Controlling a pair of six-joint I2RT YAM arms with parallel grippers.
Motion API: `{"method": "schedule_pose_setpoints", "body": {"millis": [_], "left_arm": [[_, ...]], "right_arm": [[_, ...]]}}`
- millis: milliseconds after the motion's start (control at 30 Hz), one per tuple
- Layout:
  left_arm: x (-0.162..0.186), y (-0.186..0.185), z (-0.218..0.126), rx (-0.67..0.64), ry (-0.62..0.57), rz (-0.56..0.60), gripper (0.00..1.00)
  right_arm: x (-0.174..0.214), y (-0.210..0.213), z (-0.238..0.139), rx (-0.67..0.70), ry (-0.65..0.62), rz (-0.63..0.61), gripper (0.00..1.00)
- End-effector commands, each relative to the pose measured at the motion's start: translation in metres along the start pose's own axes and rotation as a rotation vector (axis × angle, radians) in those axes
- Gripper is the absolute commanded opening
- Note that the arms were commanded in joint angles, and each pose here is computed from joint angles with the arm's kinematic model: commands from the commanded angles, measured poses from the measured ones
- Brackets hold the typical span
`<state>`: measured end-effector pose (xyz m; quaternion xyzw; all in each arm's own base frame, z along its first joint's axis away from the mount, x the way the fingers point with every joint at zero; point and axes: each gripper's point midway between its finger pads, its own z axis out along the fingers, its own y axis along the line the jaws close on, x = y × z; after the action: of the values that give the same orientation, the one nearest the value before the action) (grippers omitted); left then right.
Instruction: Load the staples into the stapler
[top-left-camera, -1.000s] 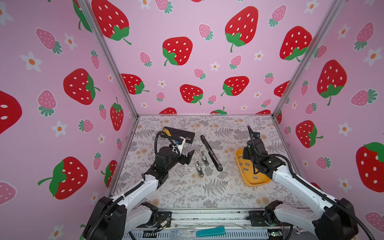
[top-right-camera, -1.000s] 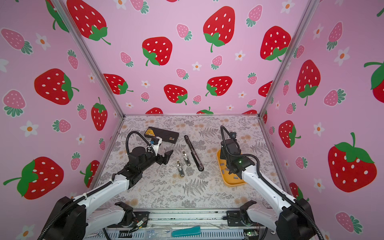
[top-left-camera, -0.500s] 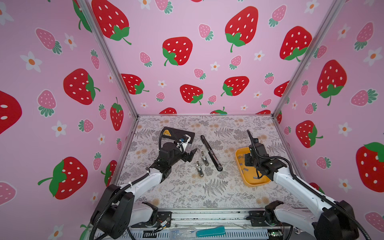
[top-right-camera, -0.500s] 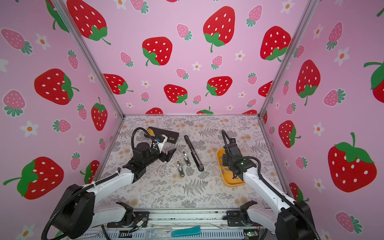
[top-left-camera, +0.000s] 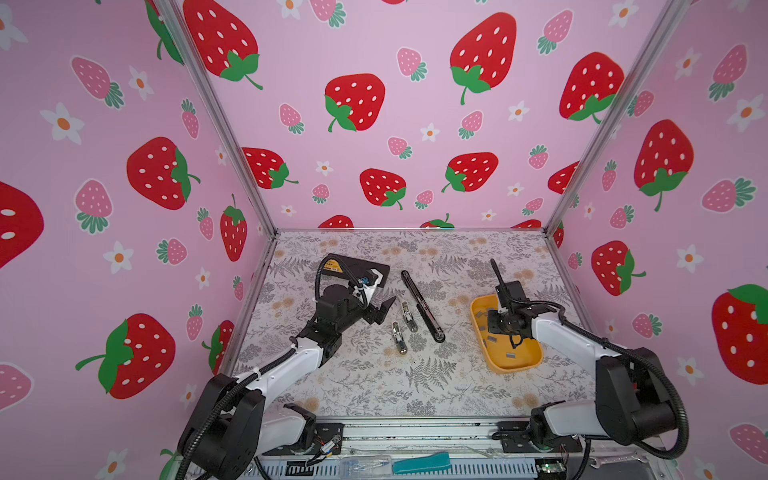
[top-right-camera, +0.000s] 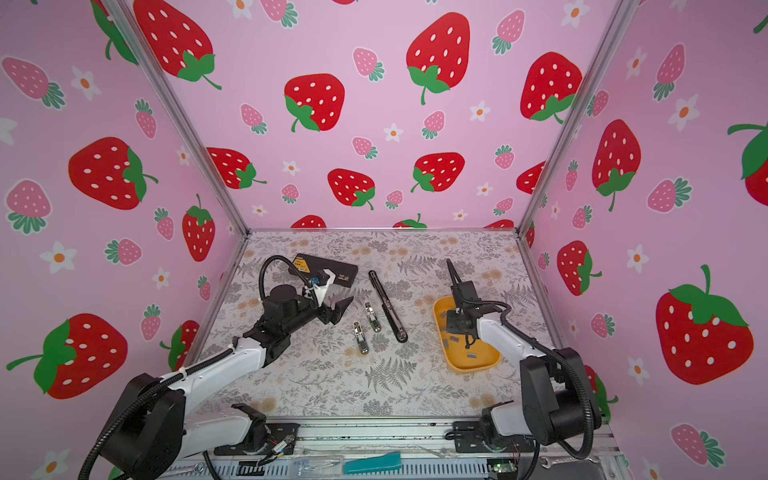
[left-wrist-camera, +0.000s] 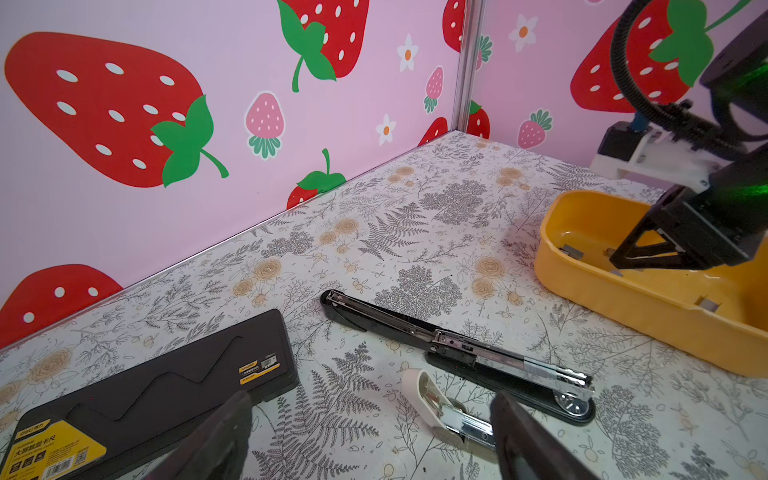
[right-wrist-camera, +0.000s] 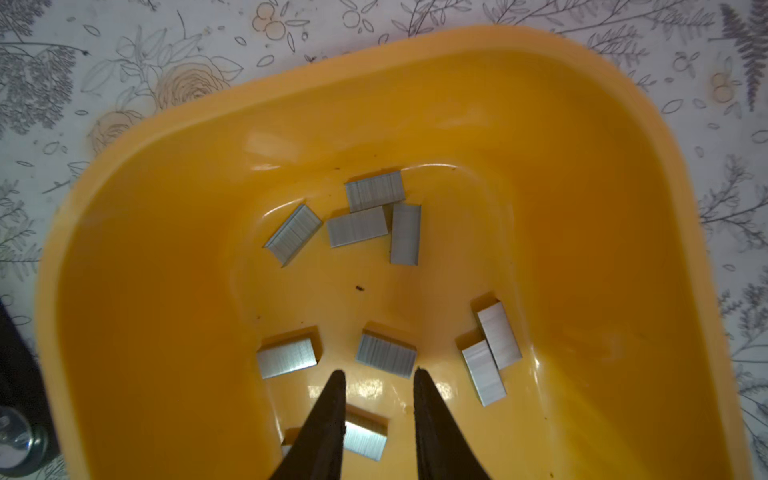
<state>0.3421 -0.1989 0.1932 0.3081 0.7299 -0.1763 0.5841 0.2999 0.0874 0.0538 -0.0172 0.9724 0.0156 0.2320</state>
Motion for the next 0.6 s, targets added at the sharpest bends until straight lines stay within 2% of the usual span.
{"method": "schedule_pose_setpoints", "body": {"millis": [0, 233, 567], "left_arm": [[-0.01, -0.002, -0.002, 0.014, -0.036, 0.034, 0.9], [-0.009, -0.002, -0.003, 0.013, -0.036, 0.034, 0.9], [-0.009, -0.003, -0.003, 0.017, -0.035, 0.031, 0.9]], "right_arm": [[-0.004, 0.006, 0.004, -0.06, 0.0, -0.007, 0.34], [-0.003, 0.007, 0.017, -0.083, 0.013, 0.001, 0.4], [0.019, 0.005, 0.033, -0.091, 0.084, 0.016, 0.39]]}}
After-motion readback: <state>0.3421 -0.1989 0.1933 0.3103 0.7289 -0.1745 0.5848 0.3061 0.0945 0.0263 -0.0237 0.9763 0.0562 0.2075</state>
